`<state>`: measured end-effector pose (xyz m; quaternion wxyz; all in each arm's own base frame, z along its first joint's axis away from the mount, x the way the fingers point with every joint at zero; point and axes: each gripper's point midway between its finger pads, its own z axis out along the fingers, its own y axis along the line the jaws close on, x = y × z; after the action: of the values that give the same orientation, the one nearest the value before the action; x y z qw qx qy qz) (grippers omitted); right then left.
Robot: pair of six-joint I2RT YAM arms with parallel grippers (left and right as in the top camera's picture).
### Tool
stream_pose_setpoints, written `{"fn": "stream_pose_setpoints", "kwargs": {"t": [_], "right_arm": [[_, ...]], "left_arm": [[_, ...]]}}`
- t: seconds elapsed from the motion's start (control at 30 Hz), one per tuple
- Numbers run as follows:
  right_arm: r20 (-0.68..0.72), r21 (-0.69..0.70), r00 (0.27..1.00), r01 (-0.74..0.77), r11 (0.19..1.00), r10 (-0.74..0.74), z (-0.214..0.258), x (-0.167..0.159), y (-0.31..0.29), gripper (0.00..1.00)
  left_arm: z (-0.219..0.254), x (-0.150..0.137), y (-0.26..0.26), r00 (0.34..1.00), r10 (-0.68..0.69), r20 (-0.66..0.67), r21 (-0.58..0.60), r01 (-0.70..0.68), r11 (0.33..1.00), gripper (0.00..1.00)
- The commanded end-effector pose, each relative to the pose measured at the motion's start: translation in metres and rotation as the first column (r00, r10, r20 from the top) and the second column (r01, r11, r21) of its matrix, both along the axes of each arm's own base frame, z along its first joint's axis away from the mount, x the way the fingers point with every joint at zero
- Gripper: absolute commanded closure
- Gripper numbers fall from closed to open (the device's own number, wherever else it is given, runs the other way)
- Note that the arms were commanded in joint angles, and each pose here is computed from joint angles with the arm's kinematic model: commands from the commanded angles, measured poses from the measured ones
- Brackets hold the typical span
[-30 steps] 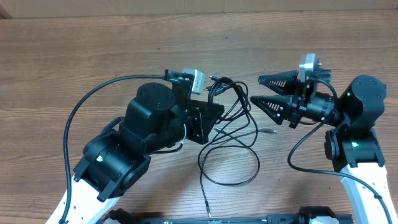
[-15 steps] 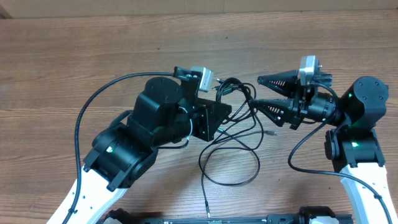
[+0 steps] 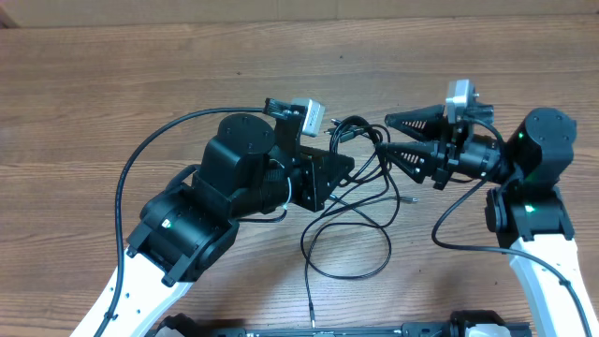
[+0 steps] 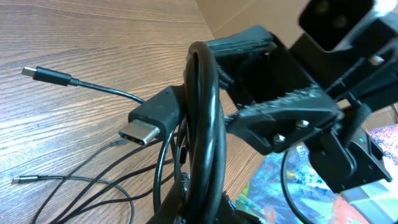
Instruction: Untangle cables
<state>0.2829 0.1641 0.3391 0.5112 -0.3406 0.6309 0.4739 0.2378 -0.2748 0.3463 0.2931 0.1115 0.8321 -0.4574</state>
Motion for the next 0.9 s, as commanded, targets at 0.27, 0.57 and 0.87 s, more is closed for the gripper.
{"fn": "stream_pose_setpoints", "kwargs": {"t": [0.27,0.57,0.87], "right_arm": [[0.025,-0.004,0.999,-0.047,0.999,0.047,0.0017,-0.0025,0.0022,0.80],[0.025,-0.004,0.999,-0.047,0.999,0.047,0.0017,-0.0025,0.0022,0.96],[0.000,0.001,1.000,0.000,1.000,0.000,0.0012,0.0050,-0.0012,0.96]], "left_arm": [[0.0085,0.0011,-0.0024,1.000,-0.003,0.004,-0.030,0.003,1.000,0.96],[0.0045,0.0034,-0.0041,1.000,-0.003,-0.006,-0.023,0.002,1.000,0.96],[0.0023,0.0051,-0.0044,1.000,0.001,-0.009,-0.017,-0.001,1.000,0.96]]}}
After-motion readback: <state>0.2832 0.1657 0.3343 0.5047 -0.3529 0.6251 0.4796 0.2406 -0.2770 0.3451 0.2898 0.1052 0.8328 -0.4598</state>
